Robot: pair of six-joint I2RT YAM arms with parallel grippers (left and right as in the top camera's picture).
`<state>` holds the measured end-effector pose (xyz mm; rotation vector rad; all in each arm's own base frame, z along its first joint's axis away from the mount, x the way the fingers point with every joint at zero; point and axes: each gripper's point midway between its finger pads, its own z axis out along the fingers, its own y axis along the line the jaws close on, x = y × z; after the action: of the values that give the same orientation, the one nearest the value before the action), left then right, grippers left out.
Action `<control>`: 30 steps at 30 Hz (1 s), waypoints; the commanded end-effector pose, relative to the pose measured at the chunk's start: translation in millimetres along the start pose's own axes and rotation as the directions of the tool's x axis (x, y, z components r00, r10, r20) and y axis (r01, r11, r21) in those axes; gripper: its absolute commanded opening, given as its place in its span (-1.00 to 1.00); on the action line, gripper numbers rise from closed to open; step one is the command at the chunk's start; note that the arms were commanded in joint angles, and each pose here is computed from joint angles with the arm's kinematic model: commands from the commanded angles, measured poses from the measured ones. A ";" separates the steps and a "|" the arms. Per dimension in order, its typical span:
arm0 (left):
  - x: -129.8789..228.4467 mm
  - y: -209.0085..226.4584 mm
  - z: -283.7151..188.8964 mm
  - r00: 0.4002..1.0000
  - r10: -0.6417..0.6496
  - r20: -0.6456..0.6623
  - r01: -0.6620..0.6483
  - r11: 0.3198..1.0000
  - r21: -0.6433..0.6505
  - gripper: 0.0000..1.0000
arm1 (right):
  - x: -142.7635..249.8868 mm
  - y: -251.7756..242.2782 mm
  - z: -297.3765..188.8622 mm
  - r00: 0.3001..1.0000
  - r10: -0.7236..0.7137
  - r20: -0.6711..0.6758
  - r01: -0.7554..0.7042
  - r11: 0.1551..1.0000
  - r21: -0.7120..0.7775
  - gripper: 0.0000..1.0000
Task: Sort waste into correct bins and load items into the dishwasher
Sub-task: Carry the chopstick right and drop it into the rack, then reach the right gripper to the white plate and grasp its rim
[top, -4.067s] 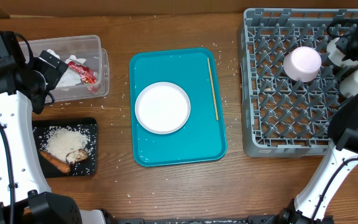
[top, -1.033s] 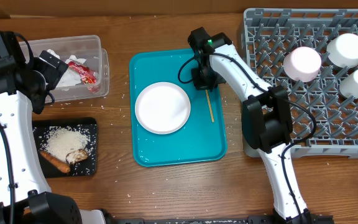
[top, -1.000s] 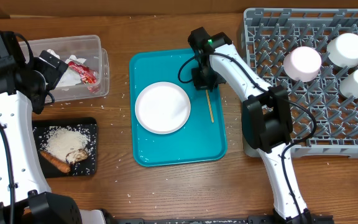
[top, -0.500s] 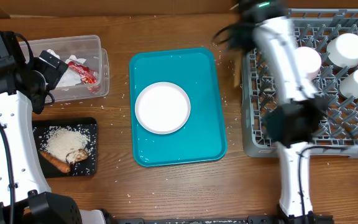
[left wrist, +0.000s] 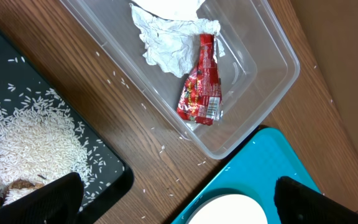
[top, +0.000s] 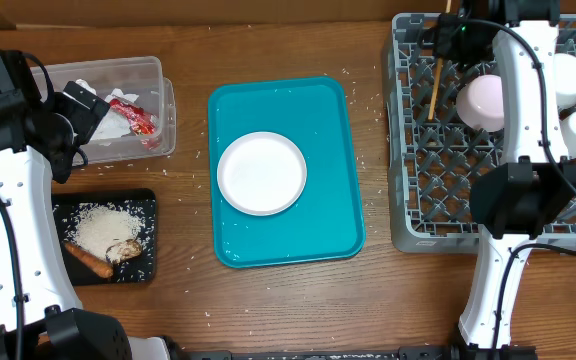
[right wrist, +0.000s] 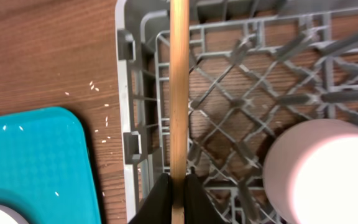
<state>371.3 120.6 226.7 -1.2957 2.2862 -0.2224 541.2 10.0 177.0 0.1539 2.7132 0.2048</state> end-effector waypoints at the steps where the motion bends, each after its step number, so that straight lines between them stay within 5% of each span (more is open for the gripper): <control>1: -5.7 -4.4 -9.6 1.000 -0.004 0.030 0.004 1.000 0.016 1.00 | 11.6 9.8 14.9 0.999 -0.028 -0.043 0.026 0.999 -0.044 -0.45; 2: -5.7 -4.4 -9.6 1.000 -0.004 0.030 0.003 1.000 0.016 1.00 | 15.3 11.0 19.1 0.998 -0.030 -0.056 0.028 0.999 -0.044 -0.14; 5: -5.7 -4.4 -9.6 1.000 -0.004 0.030 0.003 1.000 0.016 0.99 | 22.2 13.4 24.2 0.996 -0.034 -0.081 0.030 0.999 -0.044 0.16; 20: -5.7 -4.4 -9.6 1.000 -0.004 0.030 0.003 1.000 0.016 1.00 | 51.5 120.5 -18.4 0.984 -0.108 -0.144 0.044 0.920 -0.389 0.23; 23: -5.7 -4.4 -9.6 1.000 -0.004 0.030 0.003 1.000 0.016 1.00 | 72.4 145.5 -10.4 0.969 -0.168 -0.184 0.086 0.920 -0.383 0.44; 26: -5.7 -4.4 -9.6 1.000 -0.004 0.030 0.004 1.000 0.016 1.00 | 101.6 174.4 9.0 0.942 -0.251 -0.222 0.163 0.922 -0.352 1.00; 30: -5.7 -4.4 -9.6 1.000 -0.004 0.030 0.004 1.000 0.016 1.00 | 138.1 199.5 48.7 0.927 -0.260 -0.271 0.184 0.944 -0.275 1.00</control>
<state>371.2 120.5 226.7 -1.2958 2.2866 -0.2228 464.5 218.6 128.8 -0.3231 2.9066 0.6534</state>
